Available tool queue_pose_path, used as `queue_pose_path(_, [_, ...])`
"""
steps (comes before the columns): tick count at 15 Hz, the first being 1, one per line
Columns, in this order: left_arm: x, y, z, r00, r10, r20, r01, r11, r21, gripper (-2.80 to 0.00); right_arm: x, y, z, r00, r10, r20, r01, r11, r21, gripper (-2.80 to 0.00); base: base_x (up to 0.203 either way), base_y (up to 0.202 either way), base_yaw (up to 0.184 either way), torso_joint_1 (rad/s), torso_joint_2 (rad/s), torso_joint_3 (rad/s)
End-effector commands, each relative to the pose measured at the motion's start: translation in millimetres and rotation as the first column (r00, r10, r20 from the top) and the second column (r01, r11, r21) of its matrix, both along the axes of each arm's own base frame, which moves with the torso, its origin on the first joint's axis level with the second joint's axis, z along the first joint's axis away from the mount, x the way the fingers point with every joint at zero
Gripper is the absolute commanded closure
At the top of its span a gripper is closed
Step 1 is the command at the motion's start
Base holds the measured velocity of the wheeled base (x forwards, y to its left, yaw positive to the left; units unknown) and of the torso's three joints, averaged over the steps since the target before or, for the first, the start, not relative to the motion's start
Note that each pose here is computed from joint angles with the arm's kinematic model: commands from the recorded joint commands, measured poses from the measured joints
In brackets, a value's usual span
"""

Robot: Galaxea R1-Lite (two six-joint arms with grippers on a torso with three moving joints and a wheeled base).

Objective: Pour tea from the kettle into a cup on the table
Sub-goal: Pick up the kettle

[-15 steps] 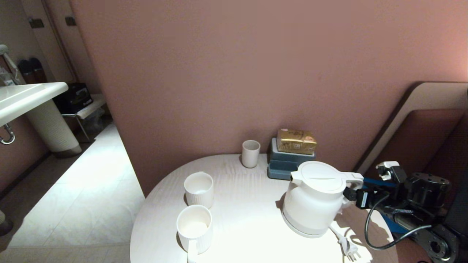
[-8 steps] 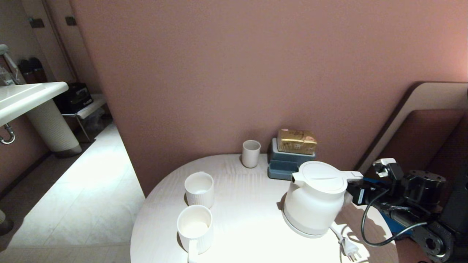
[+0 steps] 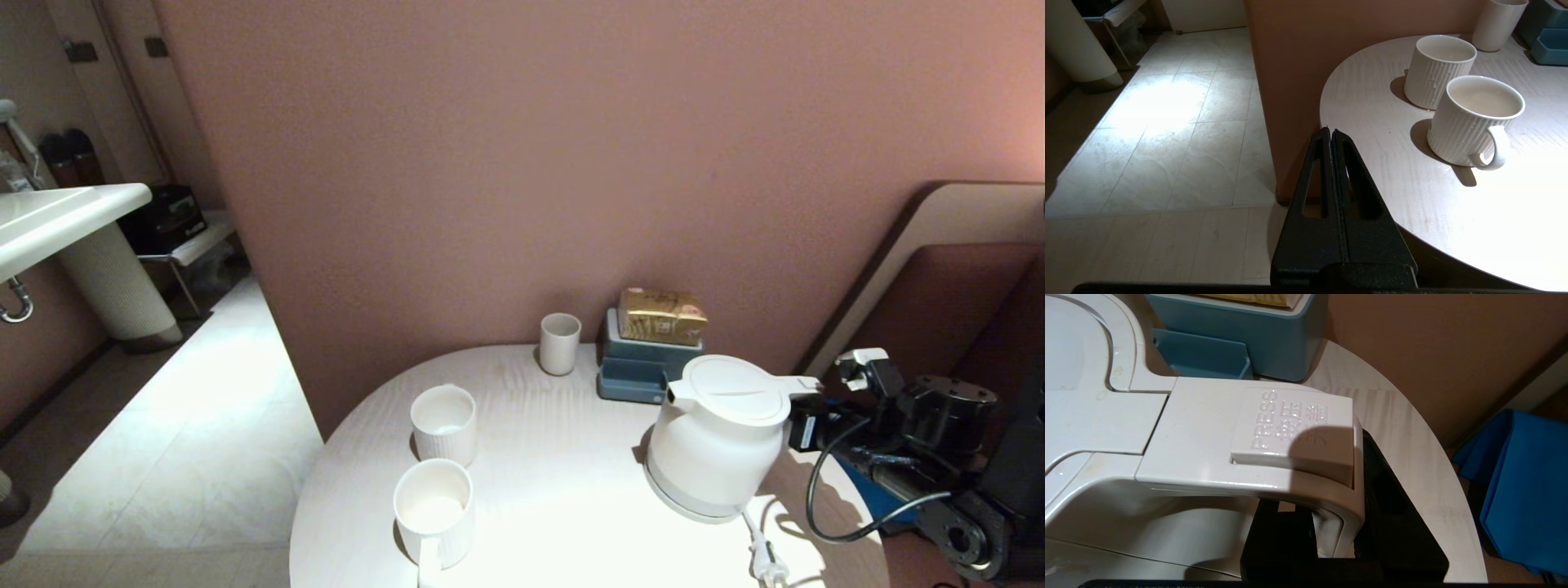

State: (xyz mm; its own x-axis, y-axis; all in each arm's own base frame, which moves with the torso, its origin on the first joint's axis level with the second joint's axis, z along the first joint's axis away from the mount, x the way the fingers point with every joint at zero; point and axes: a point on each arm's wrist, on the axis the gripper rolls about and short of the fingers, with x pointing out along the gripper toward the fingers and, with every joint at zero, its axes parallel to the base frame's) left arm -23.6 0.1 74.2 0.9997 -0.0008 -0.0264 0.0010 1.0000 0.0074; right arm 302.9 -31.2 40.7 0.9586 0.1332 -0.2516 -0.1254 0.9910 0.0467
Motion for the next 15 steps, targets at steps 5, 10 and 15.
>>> queue_pose_path(5, [0.1,0.0,0.0,1.000,-0.001,-0.001,0.001,1.000,0.000,0.00,-11.9,18.3,15.3,0.998,0.060,0.029,-0.060,0.998,-0.003,0.00,0.000,0.000,0.000,0.000,0.00,0.000])
queue_pose_path(10, [0.1,0.0,0.2,1.000,-0.001,0.000,0.001,1.000,0.000,0.00,-13.9,20.3,35.3,0.999,0.044,0.026,-0.044,0.999,-0.001,0.00,0.000,0.000,0.000,0.000,0.00,0.000])
queue_pose_path(15, [0.1,0.0,0.0,1.000,-0.001,-0.001,0.001,1.000,0.000,0.00,-4.5,18.5,46.1,0.998,-0.009,0.056,0.008,1.000,0.028,0.00,0.000,0.000,0.000,0.000,0.00,0.000])
